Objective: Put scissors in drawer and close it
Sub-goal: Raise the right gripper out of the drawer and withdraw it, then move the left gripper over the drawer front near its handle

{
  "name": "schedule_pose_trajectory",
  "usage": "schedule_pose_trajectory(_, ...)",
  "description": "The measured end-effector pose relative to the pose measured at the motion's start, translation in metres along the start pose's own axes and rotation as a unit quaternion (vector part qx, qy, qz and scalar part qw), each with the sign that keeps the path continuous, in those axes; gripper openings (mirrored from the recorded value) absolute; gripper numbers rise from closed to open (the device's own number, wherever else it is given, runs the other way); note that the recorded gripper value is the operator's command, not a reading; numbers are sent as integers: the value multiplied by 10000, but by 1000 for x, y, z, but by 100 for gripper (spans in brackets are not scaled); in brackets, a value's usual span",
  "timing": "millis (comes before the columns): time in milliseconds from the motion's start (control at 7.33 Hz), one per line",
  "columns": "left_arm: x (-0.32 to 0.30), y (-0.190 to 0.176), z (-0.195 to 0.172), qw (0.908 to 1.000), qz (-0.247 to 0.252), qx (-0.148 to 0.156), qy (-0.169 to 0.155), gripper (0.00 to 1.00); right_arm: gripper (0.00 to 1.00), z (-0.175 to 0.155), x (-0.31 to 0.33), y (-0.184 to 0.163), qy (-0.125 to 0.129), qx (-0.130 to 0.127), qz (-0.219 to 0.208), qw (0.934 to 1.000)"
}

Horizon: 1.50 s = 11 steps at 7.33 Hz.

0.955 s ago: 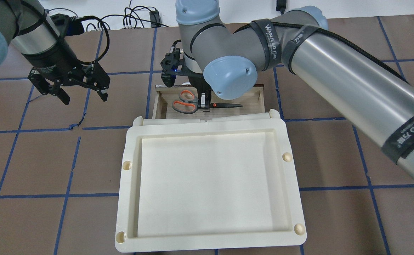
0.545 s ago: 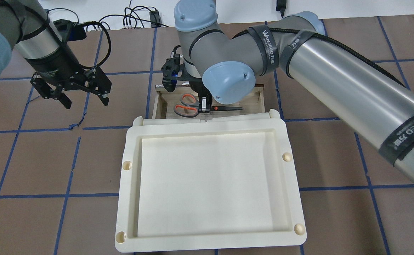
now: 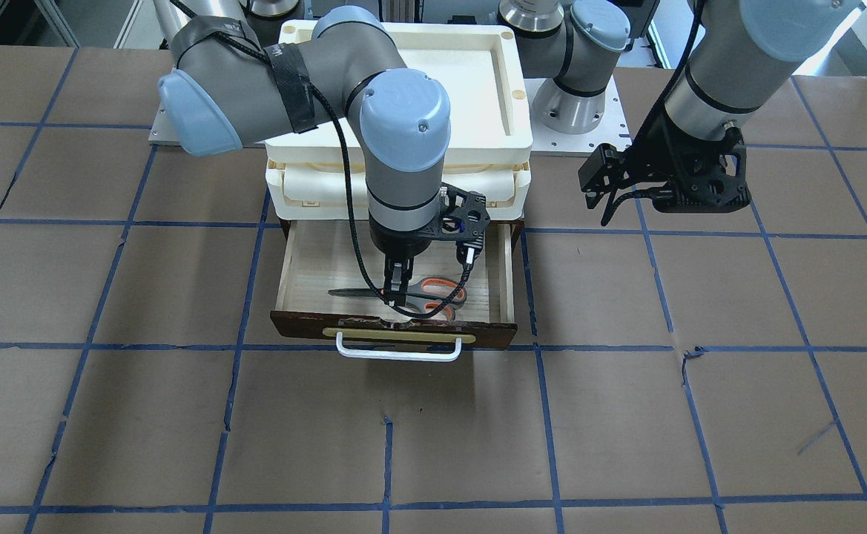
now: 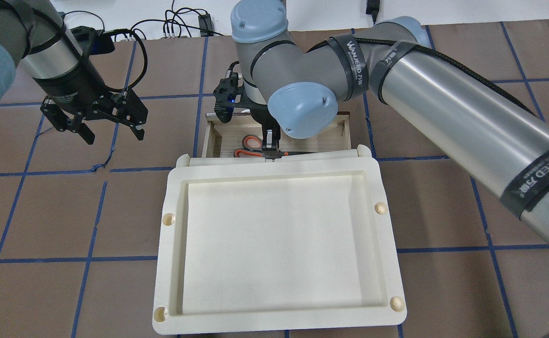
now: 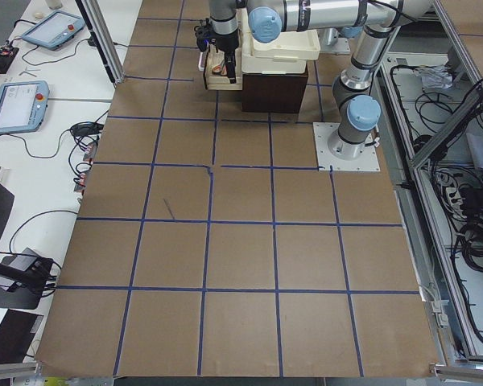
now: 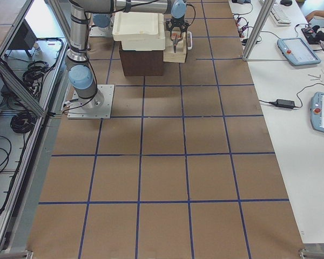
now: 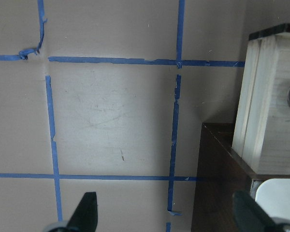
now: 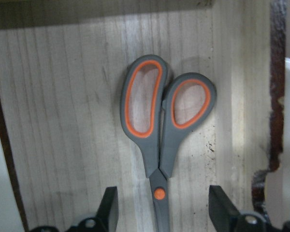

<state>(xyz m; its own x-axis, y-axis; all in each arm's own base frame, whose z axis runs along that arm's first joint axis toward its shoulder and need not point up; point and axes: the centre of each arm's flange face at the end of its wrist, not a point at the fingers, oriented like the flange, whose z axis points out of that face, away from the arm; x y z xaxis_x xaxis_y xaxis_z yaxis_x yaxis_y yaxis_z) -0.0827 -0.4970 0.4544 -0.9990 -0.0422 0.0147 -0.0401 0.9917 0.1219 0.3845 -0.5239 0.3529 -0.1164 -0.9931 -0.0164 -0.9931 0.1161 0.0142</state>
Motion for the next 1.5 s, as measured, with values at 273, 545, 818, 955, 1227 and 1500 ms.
schedule_pose_trajectory(273, 0, 0, -1, 10000, -5, 10, -1, 100, 78, -45, 8, 24, 302, 149, 311, 9989)
schedule_pose_trajectory(545, 0, 0, -1, 10000, -6, 18, -7, 100, 80, -96, 23, 84, 579, 315, 1161, 9911)
schedule_pose_trajectory(818, -1, -1, -1, 10000, -10, 27, -3, 100, 94, -133, 33, 157, 583, 360, 2634, 9623)
schedule_pose_trajectory(955, -2, -1, -1, 10000, -22, 38, -1, 100, 99, -141, 39, 192, 536, 350, 3472, 9356)
schedule_pose_trajectory(1227, -6, -11, -5, 9997, -66, 253, -3, 100, 100, -145, 51, 244, 501, 249, 4736, 8790)
schedule_pose_trajectory(1500, 0, -34, -5, 9979, -8, 645, 22, 100, 100, -156, 35, 255, 460, 125, 5852, 8095)
